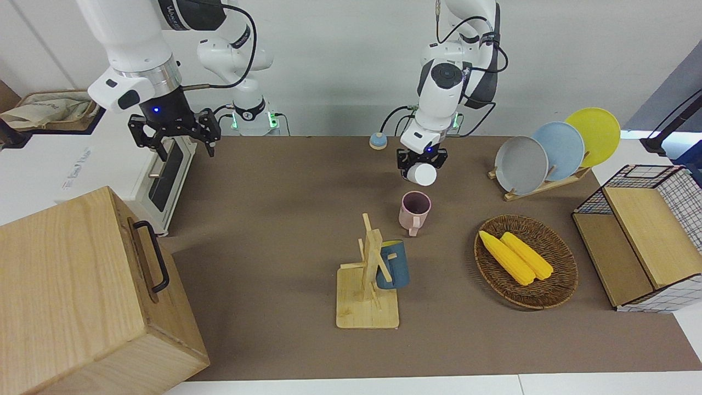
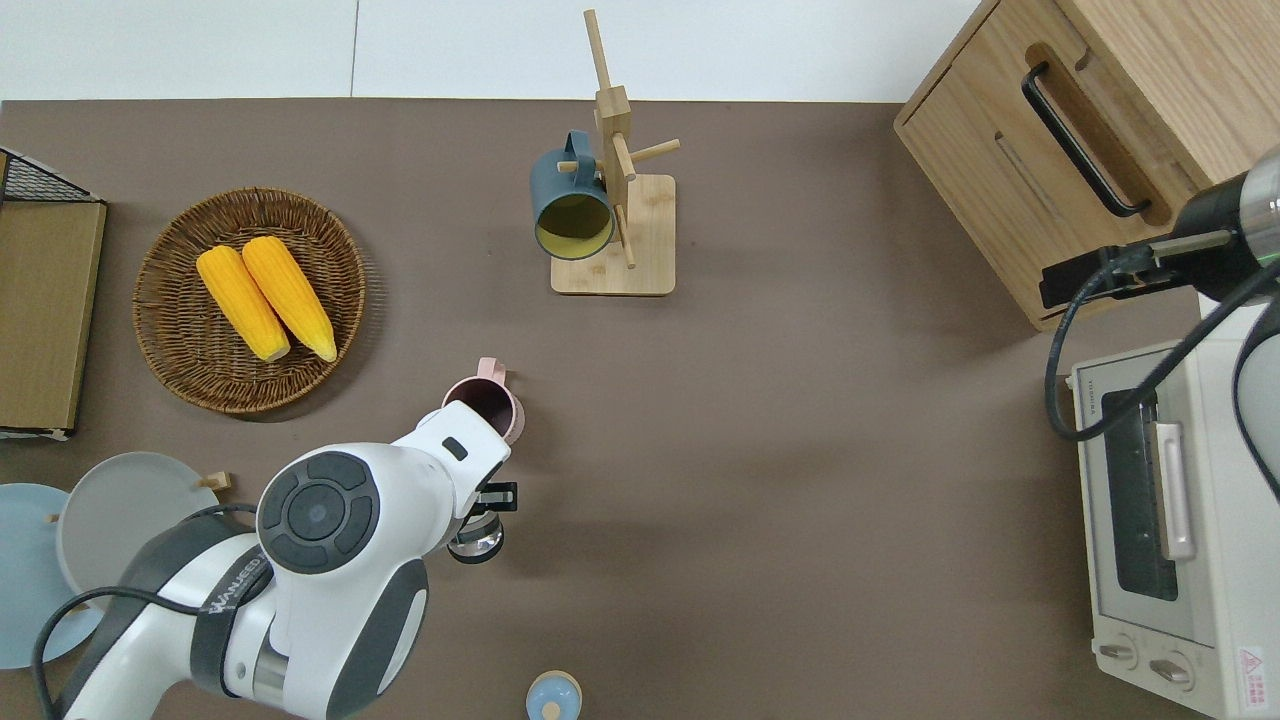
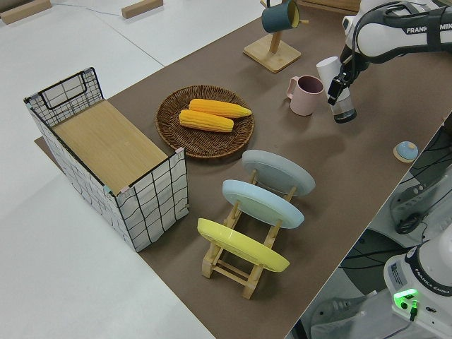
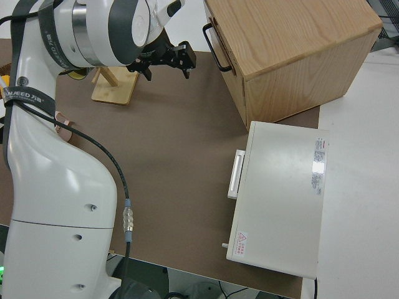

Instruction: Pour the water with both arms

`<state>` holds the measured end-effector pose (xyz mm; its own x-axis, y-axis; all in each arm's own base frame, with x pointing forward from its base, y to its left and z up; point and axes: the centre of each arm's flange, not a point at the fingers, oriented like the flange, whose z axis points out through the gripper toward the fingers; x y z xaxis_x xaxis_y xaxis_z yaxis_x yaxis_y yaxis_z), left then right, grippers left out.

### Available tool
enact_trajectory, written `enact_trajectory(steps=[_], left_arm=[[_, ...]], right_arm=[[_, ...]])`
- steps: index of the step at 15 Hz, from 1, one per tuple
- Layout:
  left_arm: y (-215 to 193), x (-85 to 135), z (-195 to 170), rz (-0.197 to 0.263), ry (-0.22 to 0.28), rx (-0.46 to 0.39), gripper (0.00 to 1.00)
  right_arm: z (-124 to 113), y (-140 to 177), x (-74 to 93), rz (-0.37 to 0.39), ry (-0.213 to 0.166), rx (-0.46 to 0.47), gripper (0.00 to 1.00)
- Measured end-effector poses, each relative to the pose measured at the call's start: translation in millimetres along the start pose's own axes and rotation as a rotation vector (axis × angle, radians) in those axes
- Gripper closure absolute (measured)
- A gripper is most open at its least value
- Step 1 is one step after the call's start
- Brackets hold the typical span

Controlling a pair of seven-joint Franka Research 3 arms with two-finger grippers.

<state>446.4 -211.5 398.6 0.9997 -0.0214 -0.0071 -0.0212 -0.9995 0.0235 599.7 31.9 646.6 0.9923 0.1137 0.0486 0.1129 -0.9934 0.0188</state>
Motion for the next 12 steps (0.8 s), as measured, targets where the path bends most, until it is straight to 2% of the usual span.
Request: enact_trajectory(steps=[6,12], left_arm=[[3.7,15.9,2.6,-0.001,-0.056,0.015,0.35],[2.3,14.8,9.4,-0.001,-0.112,0.032,0.35]], right_arm=[[-0.2,0.0,-0.1,0.000,0.000,0.000,0.01],[-0.2,0.0,-0.1,0.000,0.000,0.000,0.01]])
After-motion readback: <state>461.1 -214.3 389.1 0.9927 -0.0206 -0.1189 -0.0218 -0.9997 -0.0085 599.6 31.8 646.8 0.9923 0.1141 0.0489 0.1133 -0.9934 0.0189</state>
